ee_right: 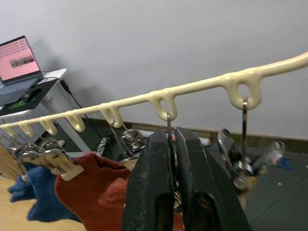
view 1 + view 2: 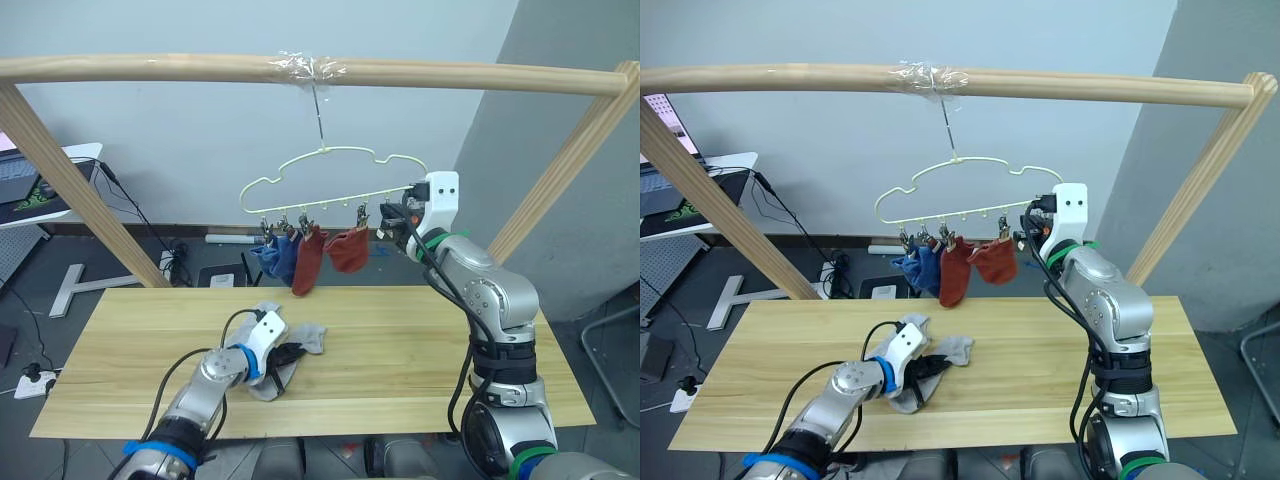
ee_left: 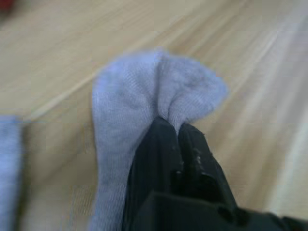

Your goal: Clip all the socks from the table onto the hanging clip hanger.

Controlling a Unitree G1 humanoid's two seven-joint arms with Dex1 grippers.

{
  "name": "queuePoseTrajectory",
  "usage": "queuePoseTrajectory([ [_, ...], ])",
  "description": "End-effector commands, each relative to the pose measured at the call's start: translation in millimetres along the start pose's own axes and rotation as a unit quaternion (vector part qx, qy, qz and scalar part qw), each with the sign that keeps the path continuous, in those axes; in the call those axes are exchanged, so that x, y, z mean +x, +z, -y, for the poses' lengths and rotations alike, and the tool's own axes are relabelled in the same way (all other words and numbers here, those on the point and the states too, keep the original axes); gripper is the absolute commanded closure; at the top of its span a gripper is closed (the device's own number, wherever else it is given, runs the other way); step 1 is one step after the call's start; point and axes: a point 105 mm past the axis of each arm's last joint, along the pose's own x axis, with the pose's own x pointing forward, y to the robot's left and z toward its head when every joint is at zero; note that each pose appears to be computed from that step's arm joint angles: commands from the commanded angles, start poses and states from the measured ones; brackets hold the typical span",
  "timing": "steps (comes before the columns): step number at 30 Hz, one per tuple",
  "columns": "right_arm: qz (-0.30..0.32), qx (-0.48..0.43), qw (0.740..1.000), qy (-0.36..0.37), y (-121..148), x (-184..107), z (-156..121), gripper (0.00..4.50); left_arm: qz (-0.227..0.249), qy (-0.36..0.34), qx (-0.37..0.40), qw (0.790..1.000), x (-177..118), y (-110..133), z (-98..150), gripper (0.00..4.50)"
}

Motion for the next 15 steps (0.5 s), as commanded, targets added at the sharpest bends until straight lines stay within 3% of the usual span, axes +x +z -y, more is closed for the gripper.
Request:
queuePoseTrajectory([
  [1,0.004,0.021,1.0,-0.006,11,-4,6,4.5,0.101,0.015,0.032,0.994,-2,55,-7,4.49],
  [5,-0.034,0.091,0.995,0.013,10,-7,-1,4.5,0.231,0.035,0.11,0.966,-12,119,1,4.49],
  [15,-0.084,0.193,0.977,0.027,21,-14,-2,4.5,0.277,0.085,0.184,0.939,-1,146,10,4.49],
])
